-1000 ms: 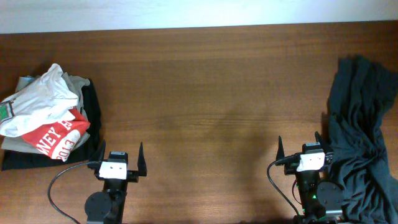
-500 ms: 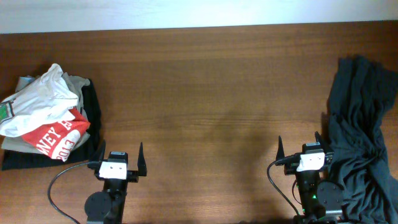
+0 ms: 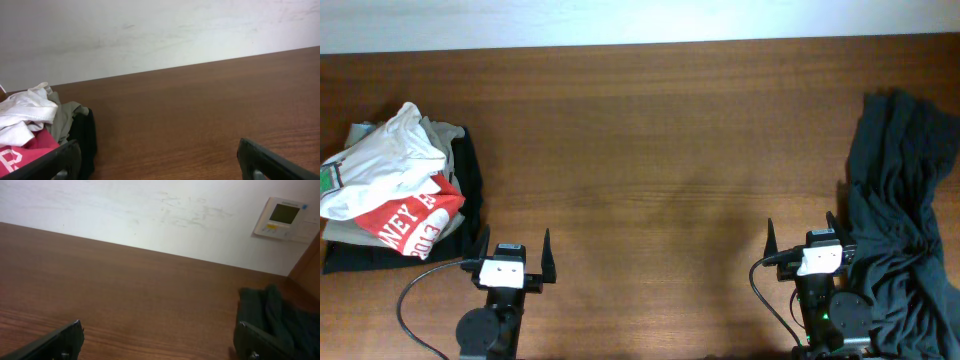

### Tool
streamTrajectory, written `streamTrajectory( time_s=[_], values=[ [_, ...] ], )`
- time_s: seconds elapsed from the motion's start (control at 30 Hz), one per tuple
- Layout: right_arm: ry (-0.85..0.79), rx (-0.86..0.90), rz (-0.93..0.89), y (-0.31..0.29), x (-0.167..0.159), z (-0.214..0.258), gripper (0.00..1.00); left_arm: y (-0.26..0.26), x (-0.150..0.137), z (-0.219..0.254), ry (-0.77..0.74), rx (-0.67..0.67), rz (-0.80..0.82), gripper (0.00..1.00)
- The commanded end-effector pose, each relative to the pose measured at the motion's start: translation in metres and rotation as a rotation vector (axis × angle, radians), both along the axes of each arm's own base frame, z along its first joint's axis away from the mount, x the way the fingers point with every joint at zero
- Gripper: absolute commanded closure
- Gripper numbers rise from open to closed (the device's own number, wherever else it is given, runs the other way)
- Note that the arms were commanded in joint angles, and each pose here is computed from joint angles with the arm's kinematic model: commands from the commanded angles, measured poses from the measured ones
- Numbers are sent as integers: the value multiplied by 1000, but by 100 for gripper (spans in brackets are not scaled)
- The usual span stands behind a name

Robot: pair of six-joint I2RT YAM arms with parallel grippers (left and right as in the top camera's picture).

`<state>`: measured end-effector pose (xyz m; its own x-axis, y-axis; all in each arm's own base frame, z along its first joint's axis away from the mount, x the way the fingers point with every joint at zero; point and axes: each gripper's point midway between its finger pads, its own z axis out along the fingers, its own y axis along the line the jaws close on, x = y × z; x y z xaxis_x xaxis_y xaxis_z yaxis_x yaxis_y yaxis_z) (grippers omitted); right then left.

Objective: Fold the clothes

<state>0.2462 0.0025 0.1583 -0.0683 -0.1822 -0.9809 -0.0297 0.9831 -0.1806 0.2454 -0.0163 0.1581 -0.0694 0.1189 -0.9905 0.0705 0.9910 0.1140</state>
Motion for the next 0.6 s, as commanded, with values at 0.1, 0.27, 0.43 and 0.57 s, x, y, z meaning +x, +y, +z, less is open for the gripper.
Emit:
streamTrajectory(
  time_s=[0.1, 0.27, 0.43, 0.57],
  values=[
    [5, 4, -4, 0, 0, -2, 1, -1, 0, -2, 2, 18, -9, 1],
    [5, 4, -4, 0, 0, -2, 1, -1, 0, -2, 2, 17, -13, 1],
    [6, 110, 4, 2, 0, -2, 1, -1, 0, 4, -19, 8, -13, 1],
    [21, 209, -51, -5, 0, -6, 1, -1, -1, 17, -26, -58, -8, 1]
  ],
)
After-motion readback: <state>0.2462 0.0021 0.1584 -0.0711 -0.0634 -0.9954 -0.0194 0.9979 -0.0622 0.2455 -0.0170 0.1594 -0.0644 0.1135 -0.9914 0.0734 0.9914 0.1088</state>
